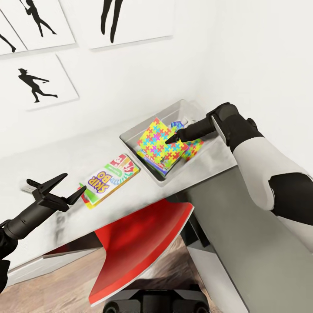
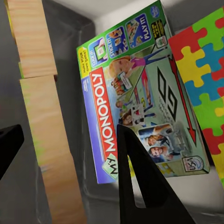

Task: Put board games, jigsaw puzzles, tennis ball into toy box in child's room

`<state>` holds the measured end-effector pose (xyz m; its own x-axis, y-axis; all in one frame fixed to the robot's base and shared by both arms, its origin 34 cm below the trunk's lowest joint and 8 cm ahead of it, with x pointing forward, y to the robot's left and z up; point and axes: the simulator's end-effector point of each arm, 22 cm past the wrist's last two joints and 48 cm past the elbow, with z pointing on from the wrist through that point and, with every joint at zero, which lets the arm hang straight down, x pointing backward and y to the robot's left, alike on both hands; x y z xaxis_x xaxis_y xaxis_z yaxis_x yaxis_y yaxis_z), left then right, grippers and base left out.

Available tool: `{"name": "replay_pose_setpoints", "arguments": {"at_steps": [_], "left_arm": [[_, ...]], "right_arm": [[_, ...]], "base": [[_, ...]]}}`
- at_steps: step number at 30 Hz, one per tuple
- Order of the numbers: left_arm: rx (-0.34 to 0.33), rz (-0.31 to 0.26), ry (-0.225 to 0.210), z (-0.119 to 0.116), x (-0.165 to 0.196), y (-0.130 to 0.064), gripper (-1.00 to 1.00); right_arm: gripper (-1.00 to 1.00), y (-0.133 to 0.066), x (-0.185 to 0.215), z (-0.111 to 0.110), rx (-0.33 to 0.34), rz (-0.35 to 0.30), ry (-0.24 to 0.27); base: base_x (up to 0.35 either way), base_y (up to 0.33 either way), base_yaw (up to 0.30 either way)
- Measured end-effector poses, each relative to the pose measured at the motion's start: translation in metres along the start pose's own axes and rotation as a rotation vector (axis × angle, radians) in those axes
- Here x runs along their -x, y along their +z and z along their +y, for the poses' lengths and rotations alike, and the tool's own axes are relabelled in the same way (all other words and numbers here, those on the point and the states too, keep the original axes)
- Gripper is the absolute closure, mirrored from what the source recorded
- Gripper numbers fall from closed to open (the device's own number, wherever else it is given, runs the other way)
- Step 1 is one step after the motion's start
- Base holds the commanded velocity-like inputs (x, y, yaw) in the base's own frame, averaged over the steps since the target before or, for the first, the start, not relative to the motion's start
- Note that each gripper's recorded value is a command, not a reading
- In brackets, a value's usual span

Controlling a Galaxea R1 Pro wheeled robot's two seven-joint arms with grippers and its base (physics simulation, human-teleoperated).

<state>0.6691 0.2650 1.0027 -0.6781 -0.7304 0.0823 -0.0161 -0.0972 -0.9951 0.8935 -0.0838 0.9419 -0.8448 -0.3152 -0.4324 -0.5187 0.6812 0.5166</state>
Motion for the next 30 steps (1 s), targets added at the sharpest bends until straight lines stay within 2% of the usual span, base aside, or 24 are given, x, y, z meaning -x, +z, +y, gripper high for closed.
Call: {"name": "replay_pose_setpoints", "arguments": {"at_steps": [17, 30], "left_arm": [[0.020, -0.003, -0.019, 0.015, 0.001, -0.001, -1.00], [0.025, -0.003, -0.023, 0.019, 0.001, -0.001, -1.00]], "right_arm": [[1.00, 0.017, -0.009, -0.007, 0.014, 0.017, 0.012], [1.00, 0.019, -0.009, -0.008, 0.016, 0.015, 0.012]], "base": [[0.000, 0.000, 0.000], [0.000, 0.000, 0.000]]}}
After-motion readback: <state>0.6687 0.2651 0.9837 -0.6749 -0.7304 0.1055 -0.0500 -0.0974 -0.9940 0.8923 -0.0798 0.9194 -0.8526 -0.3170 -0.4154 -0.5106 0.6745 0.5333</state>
